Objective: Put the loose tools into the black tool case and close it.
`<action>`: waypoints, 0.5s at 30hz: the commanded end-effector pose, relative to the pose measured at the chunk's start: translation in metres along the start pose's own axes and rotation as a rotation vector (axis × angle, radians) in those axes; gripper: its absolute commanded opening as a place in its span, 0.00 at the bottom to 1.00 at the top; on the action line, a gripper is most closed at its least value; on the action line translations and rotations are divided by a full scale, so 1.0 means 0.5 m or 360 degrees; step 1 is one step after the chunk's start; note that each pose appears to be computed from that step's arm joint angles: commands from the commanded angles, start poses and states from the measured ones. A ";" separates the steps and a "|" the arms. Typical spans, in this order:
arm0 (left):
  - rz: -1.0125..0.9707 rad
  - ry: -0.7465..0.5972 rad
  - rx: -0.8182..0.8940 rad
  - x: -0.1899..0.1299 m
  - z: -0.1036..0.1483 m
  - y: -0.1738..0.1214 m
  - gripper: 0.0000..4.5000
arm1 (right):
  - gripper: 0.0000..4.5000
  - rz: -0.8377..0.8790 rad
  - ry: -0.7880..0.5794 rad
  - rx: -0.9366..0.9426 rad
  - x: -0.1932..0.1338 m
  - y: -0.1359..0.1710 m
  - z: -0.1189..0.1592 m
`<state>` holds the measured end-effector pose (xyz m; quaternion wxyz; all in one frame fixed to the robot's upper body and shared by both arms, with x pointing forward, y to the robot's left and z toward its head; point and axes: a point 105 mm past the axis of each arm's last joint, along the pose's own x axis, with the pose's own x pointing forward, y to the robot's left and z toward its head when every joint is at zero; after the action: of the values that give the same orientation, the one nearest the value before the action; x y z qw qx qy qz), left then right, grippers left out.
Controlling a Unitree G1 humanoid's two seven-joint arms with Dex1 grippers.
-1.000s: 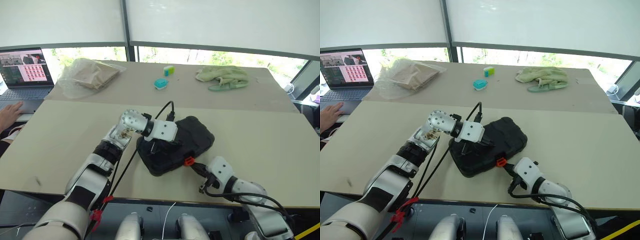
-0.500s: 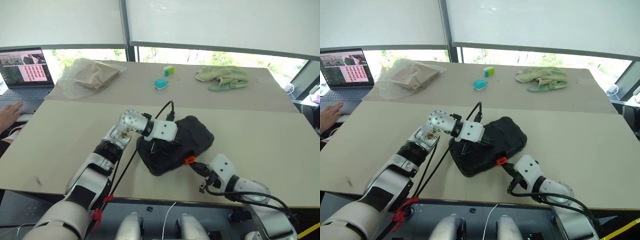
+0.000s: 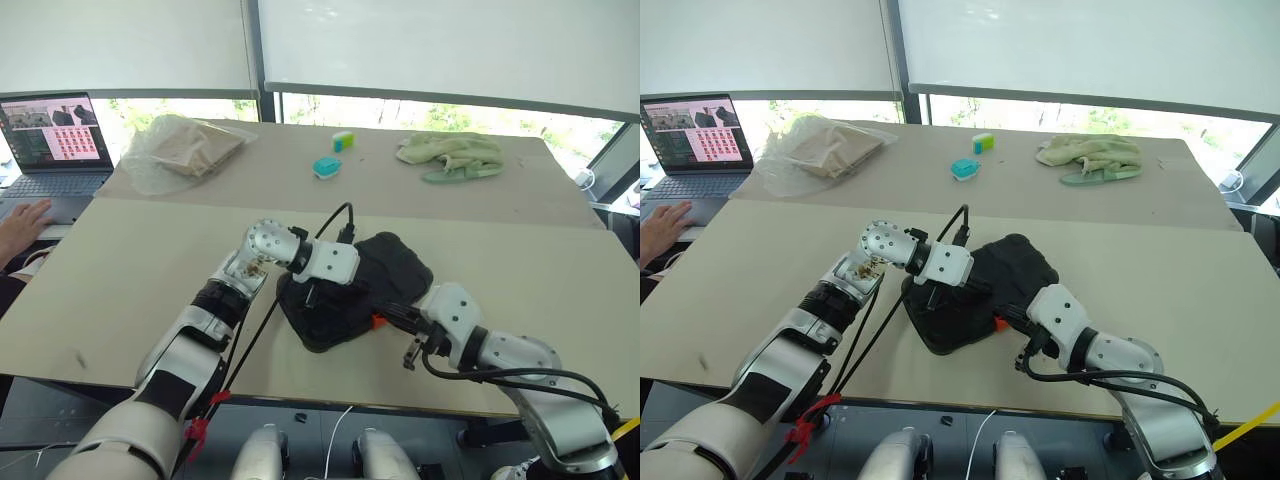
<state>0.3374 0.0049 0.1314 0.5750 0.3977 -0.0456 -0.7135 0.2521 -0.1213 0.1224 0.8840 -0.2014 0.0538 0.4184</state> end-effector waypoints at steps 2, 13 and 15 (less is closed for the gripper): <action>0.0014 0.0039 -0.0450 -0.068 -0.051 -0.022 0.06 | 0.06 0.0127 0.0029 0.0117 -0.078 -0.013 0.028; 0.0192 0.0116 -0.1099 -0.425 0.011 -0.133 0.82 | 0.83 0.0393 0.0135 0.0469 -0.311 -0.130 0.121; 0.0258 0.0105 -0.1155 -0.457 0.031 -0.140 0.89 | 0.99 0.0385 0.0118 0.0460 -0.318 -0.148 0.126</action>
<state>0.2863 0.2185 0.1983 0.7261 0.1941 0.2262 -0.6196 0.2013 -0.2469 0.2337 0.8442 -0.0802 0.1881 0.4954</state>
